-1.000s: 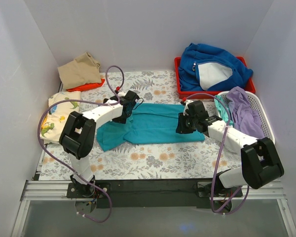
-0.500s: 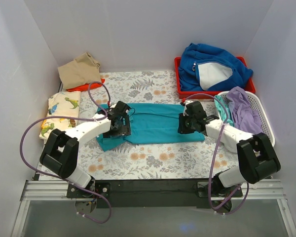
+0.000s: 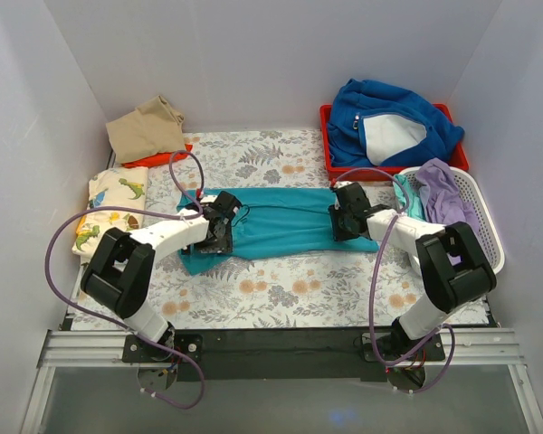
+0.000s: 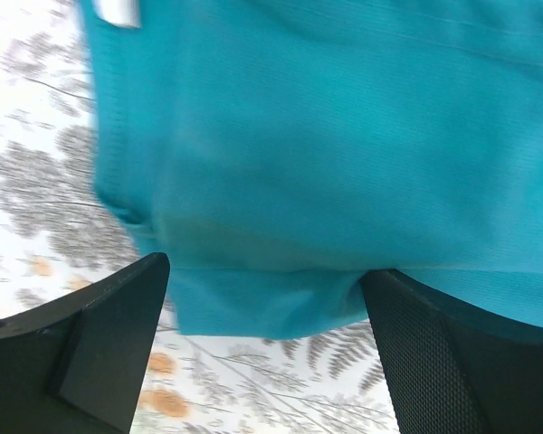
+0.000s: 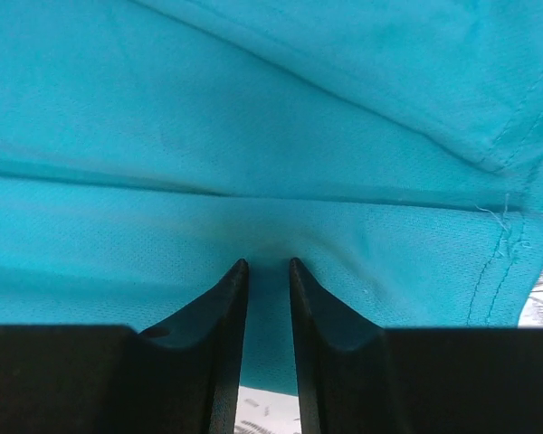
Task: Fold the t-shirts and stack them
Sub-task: Fold the tshirt
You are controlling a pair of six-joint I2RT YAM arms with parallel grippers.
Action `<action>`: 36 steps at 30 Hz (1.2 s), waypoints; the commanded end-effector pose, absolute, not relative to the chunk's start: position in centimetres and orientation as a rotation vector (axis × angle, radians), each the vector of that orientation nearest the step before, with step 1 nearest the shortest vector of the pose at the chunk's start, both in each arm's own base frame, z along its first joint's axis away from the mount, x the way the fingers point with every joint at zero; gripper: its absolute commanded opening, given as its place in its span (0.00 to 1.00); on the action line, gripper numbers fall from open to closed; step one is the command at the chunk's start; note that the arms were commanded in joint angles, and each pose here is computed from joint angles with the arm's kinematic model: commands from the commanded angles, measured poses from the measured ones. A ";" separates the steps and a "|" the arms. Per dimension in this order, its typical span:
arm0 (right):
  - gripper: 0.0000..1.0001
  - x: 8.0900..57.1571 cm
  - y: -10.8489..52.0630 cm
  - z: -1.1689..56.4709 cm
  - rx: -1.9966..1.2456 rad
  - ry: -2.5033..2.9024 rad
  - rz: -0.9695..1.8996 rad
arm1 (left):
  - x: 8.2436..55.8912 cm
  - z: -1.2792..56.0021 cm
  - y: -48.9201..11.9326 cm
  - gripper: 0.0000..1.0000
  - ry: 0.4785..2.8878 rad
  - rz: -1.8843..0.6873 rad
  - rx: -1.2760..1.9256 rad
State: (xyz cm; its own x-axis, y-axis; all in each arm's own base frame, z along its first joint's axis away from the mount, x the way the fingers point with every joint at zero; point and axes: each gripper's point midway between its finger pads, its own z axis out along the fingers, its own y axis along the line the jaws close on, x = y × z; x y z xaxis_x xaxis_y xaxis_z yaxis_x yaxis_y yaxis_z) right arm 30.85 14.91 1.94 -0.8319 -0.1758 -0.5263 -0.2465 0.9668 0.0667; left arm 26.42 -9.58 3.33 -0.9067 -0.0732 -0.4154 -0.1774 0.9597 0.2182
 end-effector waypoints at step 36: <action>0.62 32.8 18.8 10.1 0.026 2.100 0.234 | 36.7 7.7 -24.3 0.80 2.329 -0.439 -0.342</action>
State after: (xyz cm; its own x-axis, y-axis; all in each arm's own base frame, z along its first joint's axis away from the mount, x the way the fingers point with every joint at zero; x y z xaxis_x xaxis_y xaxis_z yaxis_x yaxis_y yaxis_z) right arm 30.38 22.36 13.96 -0.5566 0.1613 -0.8150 -0.2443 0.9058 0.3462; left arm 34.69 -27.09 8.97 -0.7907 -0.3212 -0.5211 -0.0354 0.8739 -0.4848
